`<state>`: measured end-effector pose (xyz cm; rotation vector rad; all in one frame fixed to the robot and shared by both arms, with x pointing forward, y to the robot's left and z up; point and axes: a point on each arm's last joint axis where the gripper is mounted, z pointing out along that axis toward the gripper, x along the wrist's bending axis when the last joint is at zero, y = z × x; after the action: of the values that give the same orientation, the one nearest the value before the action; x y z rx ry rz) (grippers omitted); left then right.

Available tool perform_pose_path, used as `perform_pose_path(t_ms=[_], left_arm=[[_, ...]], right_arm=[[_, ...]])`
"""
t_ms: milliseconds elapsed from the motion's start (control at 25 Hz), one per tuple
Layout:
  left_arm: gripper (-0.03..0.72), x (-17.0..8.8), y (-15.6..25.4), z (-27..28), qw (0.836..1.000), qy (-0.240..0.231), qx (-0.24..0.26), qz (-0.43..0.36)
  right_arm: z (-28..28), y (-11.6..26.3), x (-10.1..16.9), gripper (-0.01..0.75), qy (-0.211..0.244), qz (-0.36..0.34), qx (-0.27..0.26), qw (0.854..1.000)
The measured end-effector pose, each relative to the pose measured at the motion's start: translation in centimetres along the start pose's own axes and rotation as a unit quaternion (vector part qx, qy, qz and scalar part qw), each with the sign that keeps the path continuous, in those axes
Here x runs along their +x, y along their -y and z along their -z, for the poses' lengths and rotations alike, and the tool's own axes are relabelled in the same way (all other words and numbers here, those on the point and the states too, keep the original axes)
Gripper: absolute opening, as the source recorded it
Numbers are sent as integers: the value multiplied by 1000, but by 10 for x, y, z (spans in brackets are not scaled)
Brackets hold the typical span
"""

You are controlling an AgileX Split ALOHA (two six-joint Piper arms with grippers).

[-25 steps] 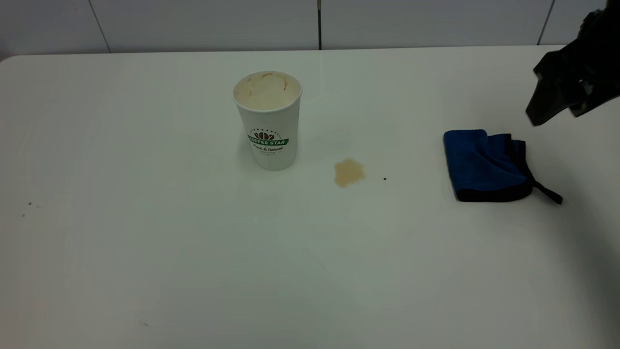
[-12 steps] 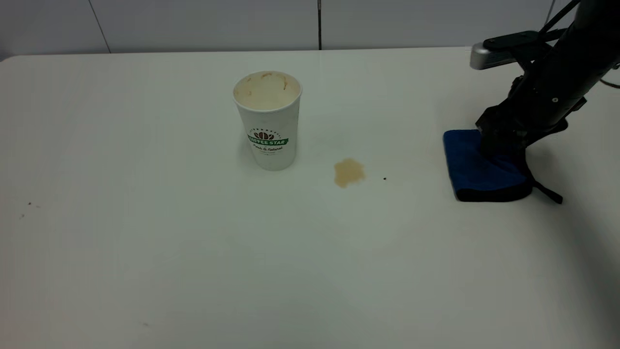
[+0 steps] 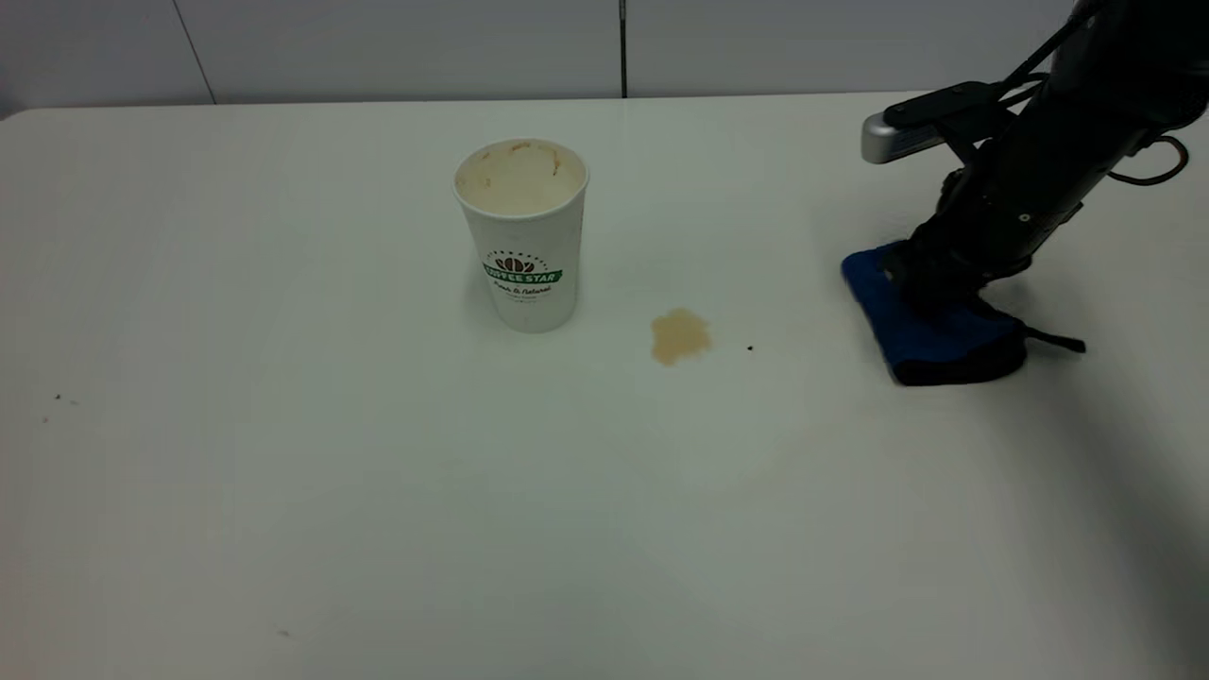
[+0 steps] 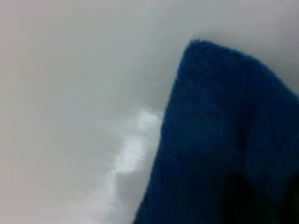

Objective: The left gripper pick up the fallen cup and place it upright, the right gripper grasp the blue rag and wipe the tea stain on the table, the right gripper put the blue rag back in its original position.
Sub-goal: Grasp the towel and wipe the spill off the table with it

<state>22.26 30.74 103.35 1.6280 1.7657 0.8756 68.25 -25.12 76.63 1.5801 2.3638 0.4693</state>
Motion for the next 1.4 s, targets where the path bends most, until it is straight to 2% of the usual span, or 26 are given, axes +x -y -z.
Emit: perform_pose_path(t_ms=[80,320,440,560,760,880,960,1040,1240,1400], left_arm=[[487,0,0,0,1000,0,0,0],[487,0,0,0,1000,0,0,0],[487,0,0,0,1000,0,0,0],[487,0,0,0,1000,0,0,0],[487,0,0,0,1000,0,0,0],[487,0,0,0,1000,0,0,0],[487,0,0,0,1000,0,0,0],[487,0,0,0,1000,0,0,0],[487,0,0,0,1000,0,0,0],[487,0,0,0,1000,0,0,0]], right_arm=[[-2,-10,19,78,-7,21,-9,1000],[-7,-39,82,78,-30,88,-41,995],[-9,-51,105,78,-44,110,-50,992],[-13,-52,125,78,-65,128,-36,989],[-9,-42,146,78,-111,156,28,981],[-1,-31,148,78,-143,196,96,965],[4,-27,144,78,-146,217,126,957],[7,-29,133,78,-127,216,130,959],[4,-47,94,78,-30,146,53,987],[3,-60,94,78,-8,103,-15,995]])
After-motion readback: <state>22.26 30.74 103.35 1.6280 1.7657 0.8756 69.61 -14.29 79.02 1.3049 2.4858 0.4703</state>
